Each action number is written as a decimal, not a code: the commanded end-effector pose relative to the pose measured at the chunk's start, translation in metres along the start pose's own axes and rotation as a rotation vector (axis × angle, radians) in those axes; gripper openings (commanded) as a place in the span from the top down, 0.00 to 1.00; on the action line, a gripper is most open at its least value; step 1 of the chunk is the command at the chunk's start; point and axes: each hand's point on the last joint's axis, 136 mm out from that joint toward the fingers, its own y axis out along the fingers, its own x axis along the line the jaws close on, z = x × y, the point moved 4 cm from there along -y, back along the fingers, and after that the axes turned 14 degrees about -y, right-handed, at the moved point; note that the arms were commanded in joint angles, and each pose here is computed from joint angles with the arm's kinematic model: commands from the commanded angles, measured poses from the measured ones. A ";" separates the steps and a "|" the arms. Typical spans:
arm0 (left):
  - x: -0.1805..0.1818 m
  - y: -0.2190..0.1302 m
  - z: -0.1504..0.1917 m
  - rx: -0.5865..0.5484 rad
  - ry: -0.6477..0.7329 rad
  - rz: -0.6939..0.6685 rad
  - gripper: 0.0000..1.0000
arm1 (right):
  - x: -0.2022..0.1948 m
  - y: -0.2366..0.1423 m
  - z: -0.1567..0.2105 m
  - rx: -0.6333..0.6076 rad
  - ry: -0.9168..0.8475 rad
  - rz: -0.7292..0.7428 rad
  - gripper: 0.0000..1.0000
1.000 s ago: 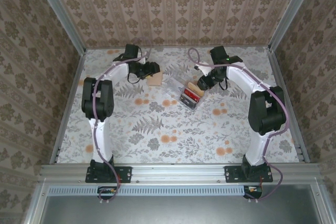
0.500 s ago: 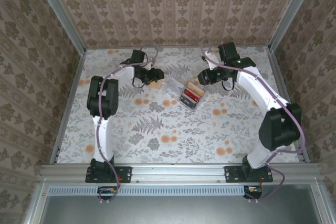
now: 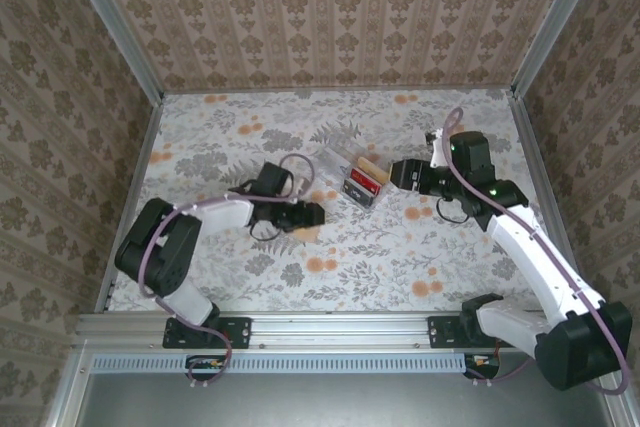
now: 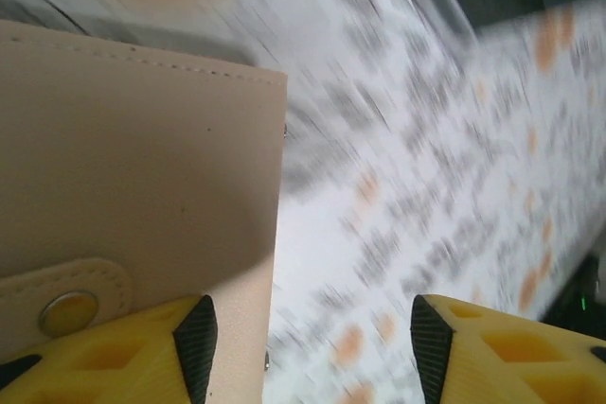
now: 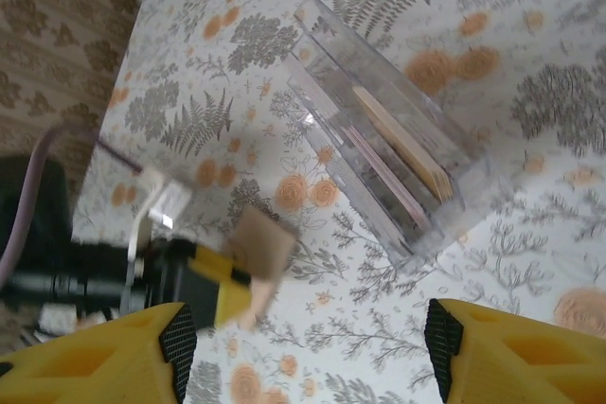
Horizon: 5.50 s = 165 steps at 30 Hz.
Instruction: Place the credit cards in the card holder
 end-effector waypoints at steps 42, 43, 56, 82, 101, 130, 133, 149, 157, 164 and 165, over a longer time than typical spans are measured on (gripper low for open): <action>0.060 -0.140 0.020 -0.603 -0.290 -0.012 0.27 | 0.074 0.205 0.146 0.655 -0.294 0.284 0.76; 0.059 -0.140 0.019 -0.599 -0.282 -0.008 0.27 | 0.066 0.200 0.148 0.641 -0.259 0.330 0.76; 0.037 -0.121 0.009 -0.448 -0.219 0.026 0.28 | 0.076 0.137 0.163 0.258 0.530 0.225 0.69; 0.022 -0.100 0.000 -0.374 -0.181 0.003 0.27 | 0.044 0.149 0.170 0.628 -0.057 0.311 0.64; 0.000 -0.068 0.048 -0.223 -0.114 0.031 0.28 | 0.032 0.080 0.217 0.503 0.312 0.299 0.57; -0.027 0.019 0.090 -0.052 -0.163 0.094 0.42 | 0.047 0.088 0.239 0.442 0.445 0.197 0.73; -0.025 0.026 0.085 -0.062 -0.174 0.090 0.43 | 0.049 0.091 0.238 0.432 0.456 0.182 0.73; -0.014 0.025 0.033 -0.147 -0.242 0.103 0.43 | 0.052 0.096 0.217 0.388 0.482 0.094 0.66; -0.019 -0.010 0.030 -0.200 -0.148 0.047 0.37 | 0.009 0.033 0.175 0.305 0.312 0.263 0.26; -0.021 -0.029 0.038 -0.225 -0.125 0.071 0.31 | 0.013 0.015 0.149 0.070 0.282 0.080 0.00; -0.021 -0.030 0.040 -0.224 -0.127 0.071 0.31 | 0.014 0.017 0.151 0.050 0.298 0.044 0.00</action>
